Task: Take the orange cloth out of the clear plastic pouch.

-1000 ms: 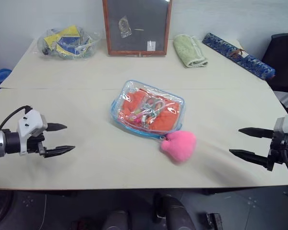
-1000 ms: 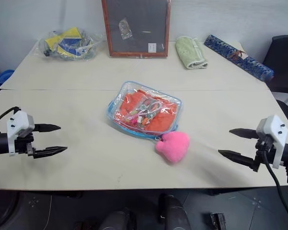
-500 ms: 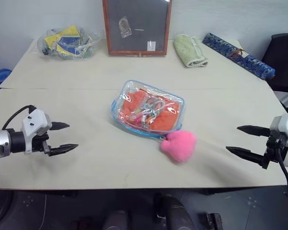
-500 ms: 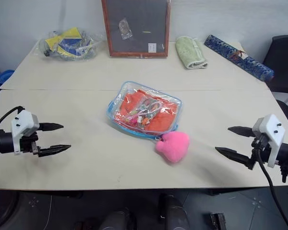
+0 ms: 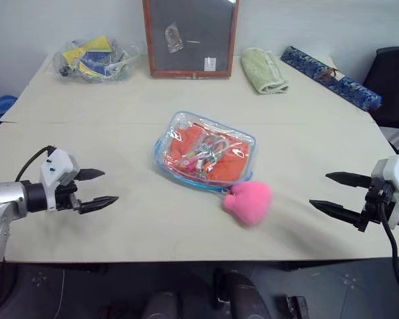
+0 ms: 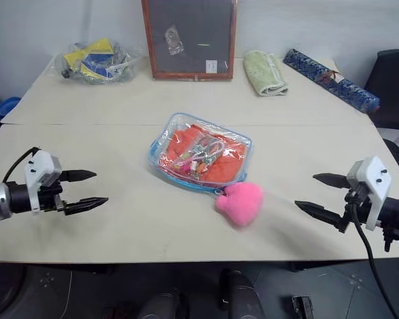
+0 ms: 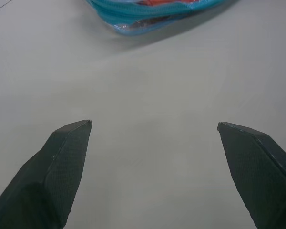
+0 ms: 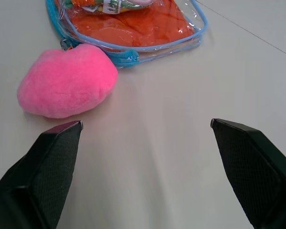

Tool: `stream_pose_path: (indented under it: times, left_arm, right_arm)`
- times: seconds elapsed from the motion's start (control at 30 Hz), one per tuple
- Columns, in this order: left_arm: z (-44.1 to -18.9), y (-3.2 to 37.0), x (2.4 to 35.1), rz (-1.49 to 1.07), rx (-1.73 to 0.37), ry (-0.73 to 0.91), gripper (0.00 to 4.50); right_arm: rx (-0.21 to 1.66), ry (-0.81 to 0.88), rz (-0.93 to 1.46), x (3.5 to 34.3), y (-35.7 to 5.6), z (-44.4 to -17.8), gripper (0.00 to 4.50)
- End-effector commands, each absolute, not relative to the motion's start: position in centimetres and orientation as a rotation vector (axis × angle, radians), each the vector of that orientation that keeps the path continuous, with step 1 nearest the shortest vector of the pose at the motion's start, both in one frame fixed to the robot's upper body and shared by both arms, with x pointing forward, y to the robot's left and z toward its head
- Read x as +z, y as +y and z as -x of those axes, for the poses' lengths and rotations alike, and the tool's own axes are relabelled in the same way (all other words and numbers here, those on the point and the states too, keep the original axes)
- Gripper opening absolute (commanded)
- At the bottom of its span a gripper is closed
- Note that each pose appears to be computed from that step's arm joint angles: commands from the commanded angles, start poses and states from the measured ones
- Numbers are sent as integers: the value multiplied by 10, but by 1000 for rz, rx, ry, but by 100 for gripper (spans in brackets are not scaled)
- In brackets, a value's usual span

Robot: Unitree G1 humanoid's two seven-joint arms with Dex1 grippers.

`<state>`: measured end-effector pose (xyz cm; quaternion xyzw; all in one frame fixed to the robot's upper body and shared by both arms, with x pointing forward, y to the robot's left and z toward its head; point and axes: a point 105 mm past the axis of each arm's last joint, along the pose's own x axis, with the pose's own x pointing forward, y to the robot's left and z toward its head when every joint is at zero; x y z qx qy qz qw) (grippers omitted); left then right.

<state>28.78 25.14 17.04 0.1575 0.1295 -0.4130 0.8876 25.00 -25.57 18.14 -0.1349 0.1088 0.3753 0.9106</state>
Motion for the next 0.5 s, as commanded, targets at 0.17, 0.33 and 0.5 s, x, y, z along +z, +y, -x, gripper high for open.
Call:
stream_pose_path:
  times: [0.17, 0.33, 0.5]
  left_arm:
    - [-325, 143, 207, -148, -863, 166, 449]
    - [-353, 98, 212, -102, -808, 181, 449]
    - [-371, 59, 189, -209, -842, 265, 449]
  right_arm:
    - [844, 72, 276, 194, -186, -243, 450]
    - [797, 13, 266, 197, -162, -247, 450]
    - [786, -24, 237, 198, -148, -246, 450]
